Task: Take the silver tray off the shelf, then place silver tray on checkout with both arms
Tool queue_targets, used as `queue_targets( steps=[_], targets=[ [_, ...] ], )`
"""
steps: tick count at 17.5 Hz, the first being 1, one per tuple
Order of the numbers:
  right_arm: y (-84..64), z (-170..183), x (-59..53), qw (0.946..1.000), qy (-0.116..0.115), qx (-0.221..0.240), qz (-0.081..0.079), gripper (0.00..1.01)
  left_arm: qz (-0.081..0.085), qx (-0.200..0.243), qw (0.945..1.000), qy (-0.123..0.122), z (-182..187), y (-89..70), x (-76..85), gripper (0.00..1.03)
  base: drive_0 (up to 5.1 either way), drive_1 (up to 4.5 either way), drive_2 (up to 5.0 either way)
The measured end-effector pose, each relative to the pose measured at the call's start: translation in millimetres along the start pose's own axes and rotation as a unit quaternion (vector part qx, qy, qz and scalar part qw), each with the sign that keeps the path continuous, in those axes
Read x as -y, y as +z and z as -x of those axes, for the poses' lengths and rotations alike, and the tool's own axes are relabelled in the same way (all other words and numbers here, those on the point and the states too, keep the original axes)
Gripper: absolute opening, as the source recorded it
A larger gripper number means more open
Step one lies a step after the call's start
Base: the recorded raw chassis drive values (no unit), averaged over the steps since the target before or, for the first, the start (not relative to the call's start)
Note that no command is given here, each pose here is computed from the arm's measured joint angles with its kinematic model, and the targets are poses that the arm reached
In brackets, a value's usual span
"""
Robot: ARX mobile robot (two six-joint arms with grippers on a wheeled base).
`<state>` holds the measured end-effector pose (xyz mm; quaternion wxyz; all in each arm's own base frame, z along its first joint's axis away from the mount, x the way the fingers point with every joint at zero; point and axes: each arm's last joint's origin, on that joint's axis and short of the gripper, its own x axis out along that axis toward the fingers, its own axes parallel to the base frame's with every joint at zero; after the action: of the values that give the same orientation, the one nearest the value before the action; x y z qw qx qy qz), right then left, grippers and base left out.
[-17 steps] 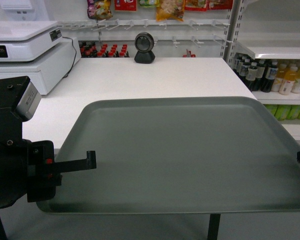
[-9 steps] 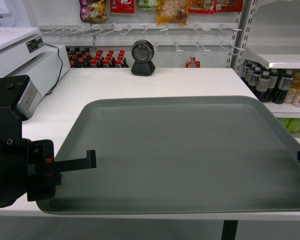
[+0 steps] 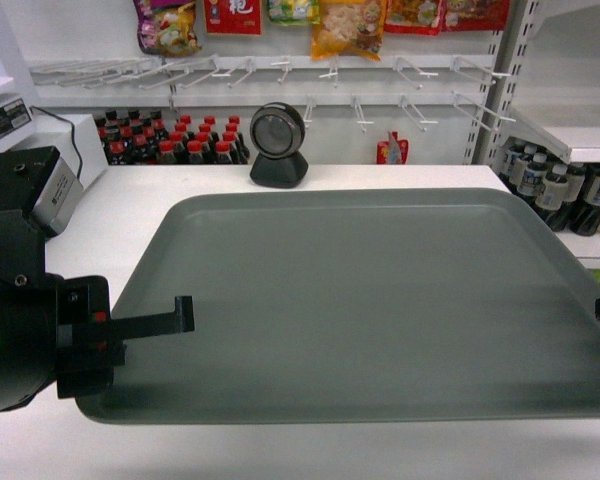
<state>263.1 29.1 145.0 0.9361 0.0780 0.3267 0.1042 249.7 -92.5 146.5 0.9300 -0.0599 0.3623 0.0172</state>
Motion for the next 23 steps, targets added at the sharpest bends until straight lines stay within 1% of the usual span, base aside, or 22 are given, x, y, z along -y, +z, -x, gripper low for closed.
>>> queue_targets(
  steps=[3, 4, 5, 6, 7, 8, 9, 10, 11, 12, 13, 15, 16, 17, 19, 20, 21, 22, 23],
  targets=[
    [-0.4, 0, -0.2, 1.0000, 0.000, -0.002, 0.000, 0.02, -0.001, -0.004, 1.0000, 0.003, 0, -1.2, -0.6, 0.03, 0.0, 0.00, 0.0],
    [0.1, 0, 0.0, 1.0000, 0.000, 0.000, 0.000, 0.02, 0.003, 0.020, 0.9998, 0.005, -1, 0.2, 0.6, 0.03, 0.0, 0.00, 0.0],
    [0.2, 0, -0.2, 1.0000, 0.001, 0.001, 0.000, 0.02, 0.005, 0.065, 0.9976, 0.022, -6, -1.9, 0.7, 0.03, 0.0, 0.00, 0.0],
    [1.8, -2, 0.5, 0.9996, 0.011, 0.026, 0.006, 0.02, 0.003, 0.080, 0.9965, 0.026, -10, -1.7, 1.0, 0.03, 0.0, 0.00, 0.0],
    [5.3, -6, 3.5, 0.9973, 0.042, 0.059, 0.010, 0.02, 0.015, 0.097, 0.9949, 0.022, -20, 2.8, -3.7, 0.03, 0.0, 0.00, 0.0],
    [11.1, -13, 5.8, 0.9945, 0.069, 0.078, 0.015, 0.02, 0.020, 0.102, 0.9945, 0.014, -26, 9.5, -7.1, 0.03, 0.0, 0.00, 0.0],
    [18.5, -27, 8.6, 0.9928, 0.089, 0.078, 0.014, 0.02, 0.029, 0.107, 0.9938, 0.005, -38, 23.1, -12.4, 0.03, 0.0, 0.00, 0.0],
    [34.1, -72, 15.0, 0.9922, 0.122, 0.023, 0.011, 0.03, 0.038, 0.093, 0.9945, -0.030, -73, 51.2, -30.3, 0.03, 0.0, 0.00, 0.0],
    [40.3, -110, 20.9, 0.9910, 0.131, -0.024, 0.015, 0.03, 0.037, 0.051, 0.9970, -0.045, -103, 54.1, -38.4, 0.03, 0.0, 0.00, 0.0],
    [44.4, -132, 25.2, 0.9911, 0.124, -0.039, 0.028, 0.03, 0.036, 0.032, 0.9977, -0.048, -119, 54.6, -35.4, 0.02, 0.0, 0.00, 0.0],
    [46.0, -138, 26.0, 0.9917, 0.117, -0.041, 0.034, 0.03, 0.036, 0.029, 0.9977, -0.050, -124, 53.8, -32.7, 0.02, 0.0, 0.00, 0.0],
    [45.4, -149, 24.7, 0.9920, 0.106, -0.044, 0.053, 0.03, 0.042, 0.021, 0.9977, -0.049, -132, 49.6, -30.4, 0.02, 0.0, 0.00, 0.0],
    [42.2, -157, 24.4, 0.9918, 0.099, -0.050, 0.064, 0.03, 0.049, 0.007, 0.9979, -0.042, -138, 42.6, -31.4, 0.02, 0.0, 0.00, 0.0],
    [37.2, -162, 24.3, 0.9916, 0.092, -0.058, 0.070, 0.03, 0.054, -0.003, 0.9978, -0.038, -142, 36.9, -30.9, 0.02, 0.0, 0.00, 0.0],
    [26.2, -169, 24.9, 0.9915, 0.079, -0.073, 0.074, 0.03, 0.060, -0.023, 0.9975, -0.030, -151, 24.4, -29.7, 0.02, 0.0, 0.00, 0.0],
    [17.5, -175, 27.5, 0.9918, 0.064, -0.084, 0.072, 0.03, 0.063, -0.040, 0.9969, -0.025, -156, 16.7, -25.5, 0.02, 0.0, 0.00, 0.0],
    [18.2, -175, 24.5, 0.9907, 0.068, -0.076, 0.090, 0.31, 0.074, -0.039, 0.9962, -0.023, -159, 19.2, -21.5, 0.25, 0.0, 0.00, 0.0],
    [33.8, -156, 22.6, 0.9924, 0.071, -0.042, 0.091, 0.59, 0.086, -0.018, 0.9957, -0.030, -141, 28.3, -23.2, 0.52, 0.0, 0.00, 0.0],
    [47.5, -142, 23.0, 0.9928, 0.077, -0.019, 0.090, 0.68, 0.095, 0.018, 0.9948, -0.032, -124, 38.8, -26.5, 0.62, 0.0, 0.00, 0.0]
  ],
)
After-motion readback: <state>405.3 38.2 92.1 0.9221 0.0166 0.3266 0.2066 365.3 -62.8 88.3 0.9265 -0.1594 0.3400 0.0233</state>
